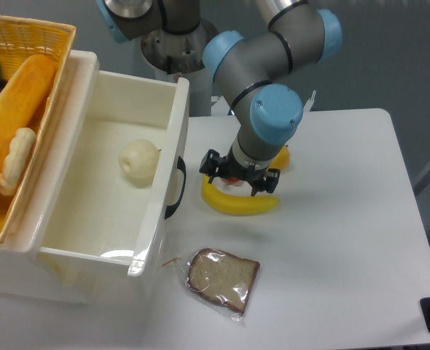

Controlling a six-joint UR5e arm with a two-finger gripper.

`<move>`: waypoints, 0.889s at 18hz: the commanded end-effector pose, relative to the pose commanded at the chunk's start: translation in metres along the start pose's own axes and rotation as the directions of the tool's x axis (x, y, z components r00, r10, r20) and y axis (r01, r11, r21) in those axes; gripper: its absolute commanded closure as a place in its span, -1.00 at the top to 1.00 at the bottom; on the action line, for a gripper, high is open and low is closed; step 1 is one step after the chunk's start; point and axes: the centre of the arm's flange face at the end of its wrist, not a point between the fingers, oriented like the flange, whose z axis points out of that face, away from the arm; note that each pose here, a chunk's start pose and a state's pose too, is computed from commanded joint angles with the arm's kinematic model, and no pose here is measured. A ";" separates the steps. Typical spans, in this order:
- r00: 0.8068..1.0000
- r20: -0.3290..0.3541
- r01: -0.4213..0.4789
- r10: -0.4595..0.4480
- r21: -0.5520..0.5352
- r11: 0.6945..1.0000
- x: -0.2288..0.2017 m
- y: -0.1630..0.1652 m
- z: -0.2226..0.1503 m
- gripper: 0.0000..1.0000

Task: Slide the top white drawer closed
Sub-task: 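Move the gripper toward the drawer's black handle side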

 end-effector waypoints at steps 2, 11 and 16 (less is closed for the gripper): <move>1.000 -0.004 0.015 -0.015 -0.003 1.000 -0.001 -0.002 0.003 1.00; 1.000 -0.027 0.006 -0.006 0.005 1.000 0.003 -0.010 0.009 1.00; 0.999 -0.043 0.005 -0.004 0.017 1.000 0.005 -0.011 0.010 1.00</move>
